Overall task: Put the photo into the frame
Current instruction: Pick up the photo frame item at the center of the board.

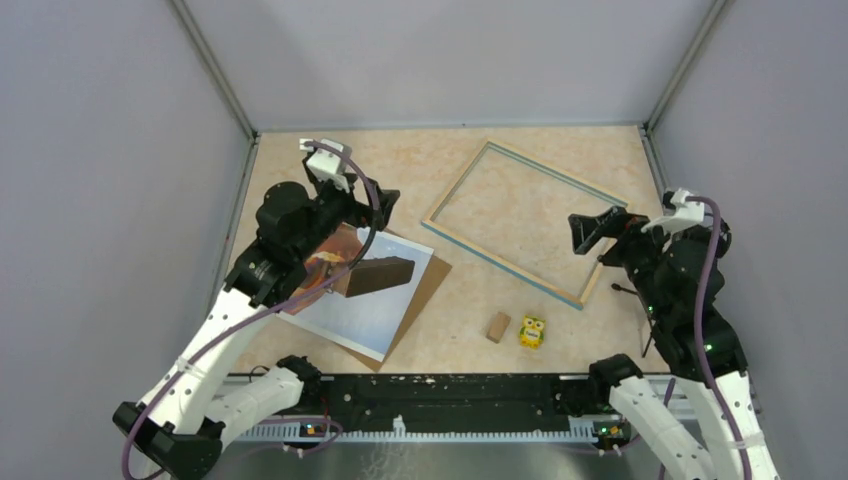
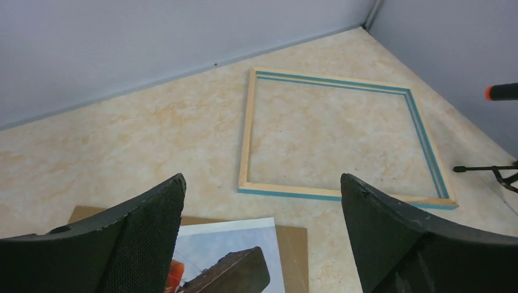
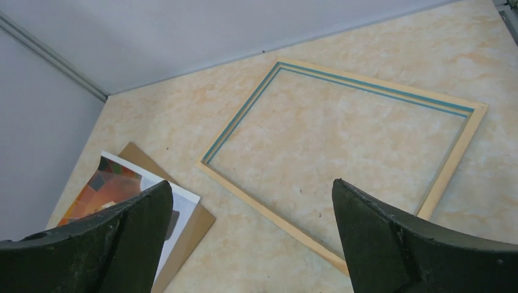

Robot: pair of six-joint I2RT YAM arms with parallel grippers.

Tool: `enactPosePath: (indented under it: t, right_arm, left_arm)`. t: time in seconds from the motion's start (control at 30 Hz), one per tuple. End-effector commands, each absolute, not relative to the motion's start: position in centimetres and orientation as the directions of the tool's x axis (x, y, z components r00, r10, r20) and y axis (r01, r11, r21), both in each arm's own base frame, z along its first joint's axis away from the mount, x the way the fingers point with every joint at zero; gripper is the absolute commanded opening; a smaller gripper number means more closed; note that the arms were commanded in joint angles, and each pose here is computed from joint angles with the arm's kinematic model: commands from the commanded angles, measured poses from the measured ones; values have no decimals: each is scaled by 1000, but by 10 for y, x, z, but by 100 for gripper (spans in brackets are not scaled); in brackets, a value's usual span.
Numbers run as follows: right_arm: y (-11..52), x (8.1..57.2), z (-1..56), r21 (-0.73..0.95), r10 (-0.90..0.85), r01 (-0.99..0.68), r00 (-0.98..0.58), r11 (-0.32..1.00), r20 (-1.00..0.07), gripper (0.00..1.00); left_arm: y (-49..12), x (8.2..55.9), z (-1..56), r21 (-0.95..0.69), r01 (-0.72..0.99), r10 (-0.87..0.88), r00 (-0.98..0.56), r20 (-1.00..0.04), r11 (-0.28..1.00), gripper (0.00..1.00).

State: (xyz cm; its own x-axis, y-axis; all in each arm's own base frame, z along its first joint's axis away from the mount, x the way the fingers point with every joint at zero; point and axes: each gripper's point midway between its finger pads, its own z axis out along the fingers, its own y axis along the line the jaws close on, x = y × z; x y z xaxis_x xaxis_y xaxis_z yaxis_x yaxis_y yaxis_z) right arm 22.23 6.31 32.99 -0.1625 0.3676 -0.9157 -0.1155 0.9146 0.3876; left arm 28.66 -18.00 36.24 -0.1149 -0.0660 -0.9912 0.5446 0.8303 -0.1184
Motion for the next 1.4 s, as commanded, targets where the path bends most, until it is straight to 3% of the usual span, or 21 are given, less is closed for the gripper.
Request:
enactPosePath:
  t: [0.0, 0.17, 0.43, 0.63, 0.83, 1.0, 1.37]
  right_arm:
    - [65, 231, 330, 375, 352, -103, -188, 921, -917, 99]
    - [112, 252, 298, 462, 370, -224, -355, 858, -859, 99]
    - [222, 262, 236, 564, 314, -281, -604, 777, -733, 99]
    - [315, 225, 169, 736, 292, -249, -802, 629, -521, 99]
    - [342, 200, 122, 854, 335, -116, -886, 508, -320, 98]
    - [353, 190, 95, 883, 306, -73, -922, 463, -236, 85]
    - [369, 190, 58, 891, 268, -47, -945, 451, -186, 68]
  left_arm:
    - [-162, 302, 335, -158, 398, -85, -194, -977, 904, 98]
    - [-163, 297, 282, -254, 335, -129, -353, -927, 908, 98]
    - [-151, 283, 188, -427, 56, -329, -553, -766, 902, 98]
    - [-149, 274, 135, -453, -82, -395, -639, -660, 888, 98]
    - [-160, 258, 92, -488, -135, -421, -729, -540, 862, 98]
    - [-156, 245, 59, -470, -204, -441, -762, -474, 859, 98]
    - [-157, 225, 31, -481, -229, -446, -799, -404, 846, 98]
